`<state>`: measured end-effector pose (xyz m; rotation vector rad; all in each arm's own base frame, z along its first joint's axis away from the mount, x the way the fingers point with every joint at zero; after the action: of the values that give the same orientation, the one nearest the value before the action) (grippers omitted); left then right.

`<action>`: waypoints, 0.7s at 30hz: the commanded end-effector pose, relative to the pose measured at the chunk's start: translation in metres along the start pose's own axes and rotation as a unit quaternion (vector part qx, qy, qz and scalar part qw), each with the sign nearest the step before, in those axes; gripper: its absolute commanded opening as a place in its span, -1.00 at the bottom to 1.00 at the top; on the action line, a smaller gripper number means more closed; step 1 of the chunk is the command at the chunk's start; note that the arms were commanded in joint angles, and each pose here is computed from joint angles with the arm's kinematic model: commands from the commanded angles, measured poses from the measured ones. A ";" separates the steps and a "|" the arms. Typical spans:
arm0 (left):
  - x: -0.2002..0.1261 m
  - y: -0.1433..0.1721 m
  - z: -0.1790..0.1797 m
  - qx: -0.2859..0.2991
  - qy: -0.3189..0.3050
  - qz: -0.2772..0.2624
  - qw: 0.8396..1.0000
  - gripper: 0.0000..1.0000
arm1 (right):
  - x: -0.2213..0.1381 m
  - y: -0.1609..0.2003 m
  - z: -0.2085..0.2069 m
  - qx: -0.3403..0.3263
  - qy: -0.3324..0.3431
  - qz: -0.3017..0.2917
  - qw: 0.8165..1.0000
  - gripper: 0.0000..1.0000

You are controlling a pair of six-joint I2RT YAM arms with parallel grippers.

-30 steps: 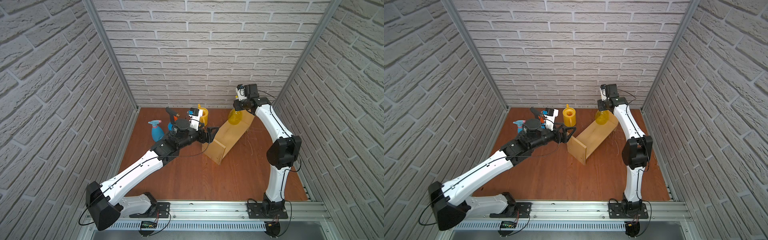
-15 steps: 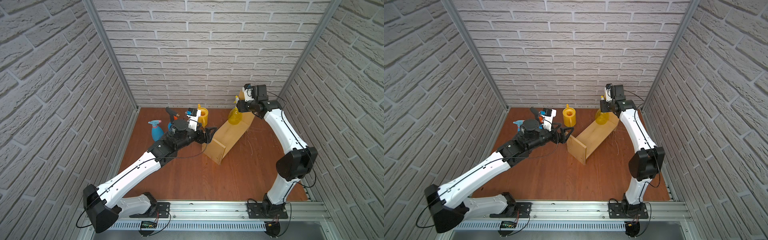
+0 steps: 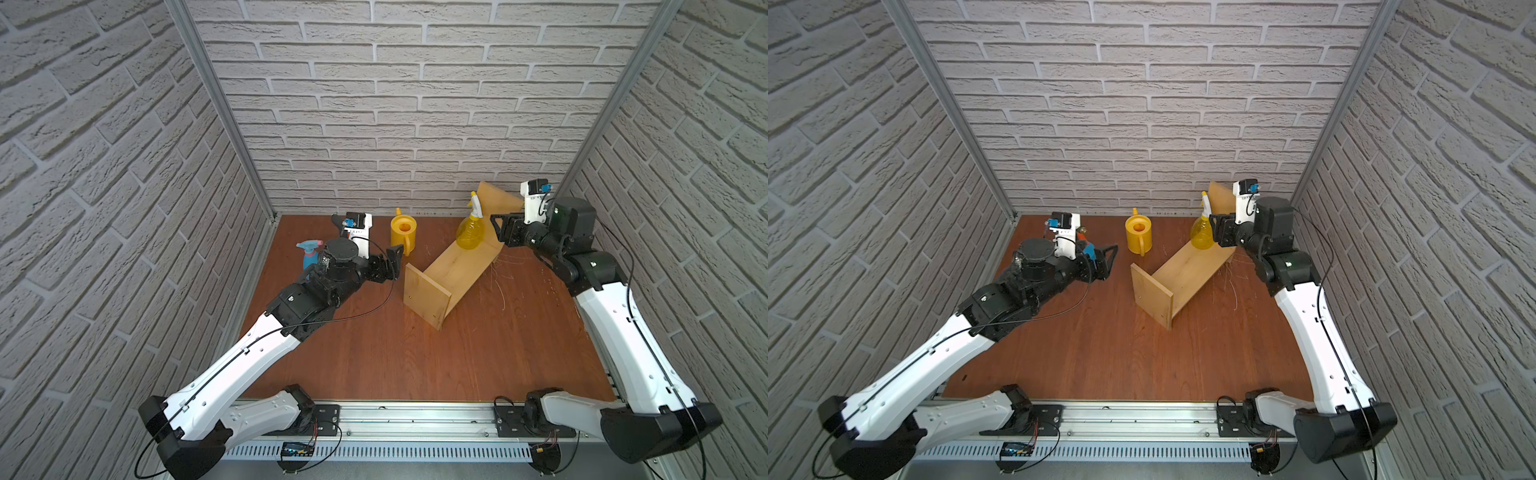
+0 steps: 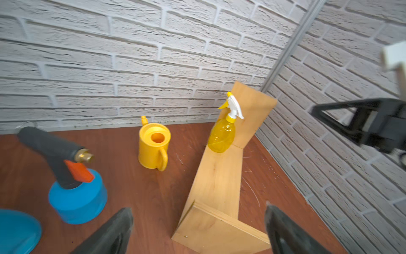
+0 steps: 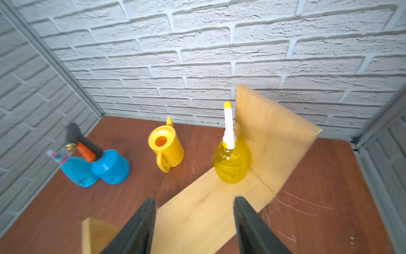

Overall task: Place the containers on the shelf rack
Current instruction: 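Pick up a container from the center of the board.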

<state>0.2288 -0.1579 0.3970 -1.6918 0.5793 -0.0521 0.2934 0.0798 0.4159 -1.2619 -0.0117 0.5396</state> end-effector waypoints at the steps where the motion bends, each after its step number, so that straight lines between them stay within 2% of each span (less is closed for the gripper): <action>1: -0.018 -0.010 0.024 -0.036 -0.070 -0.022 0.997 0.96 | -0.012 -0.011 0.024 0.038 -0.128 -0.070 0.988 0.27; 5: -0.031 -0.010 0.042 -0.057 -0.100 -0.034 0.993 0.96 | -0.011 0.006 0.050 0.028 -0.217 -0.065 0.974 0.29; 11: -0.048 -0.008 0.062 -0.079 -0.145 -0.045 0.985 0.96 | 0.007 0.038 0.106 -0.069 -0.301 -0.027 0.951 0.34; 14: -0.054 0.000 0.072 -0.104 -0.168 -0.052 0.979 0.97 | 0.021 0.049 0.132 -0.097 -0.342 0.004 0.935 0.37; 18: -0.059 0.021 0.087 -0.137 -0.211 -0.057 0.966 0.97 | 0.053 0.062 0.160 -0.118 -0.358 0.052 0.925 0.51; 21: -0.065 0.040 0.098 -0.161 -0.242 -0.057 0.955 0.97 | 0.080 0.072 0.179 -0.136 -0.344 0.091 0.925 0.58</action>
<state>0.1983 -0.0585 0.3687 -1.9059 0.2116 0.3081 0.2780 0.2654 0.3894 -1.2226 -0.5730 1.1218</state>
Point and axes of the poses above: each gripper's point midway between its finger pads, its own x axis out along the fingers, its own z axis along the line the jaws close on, y = z × x, the point moved 8 cm from there along -x, back along the fingers, and after that the axes turned 5 degrees about x, right-handed, at the moved point
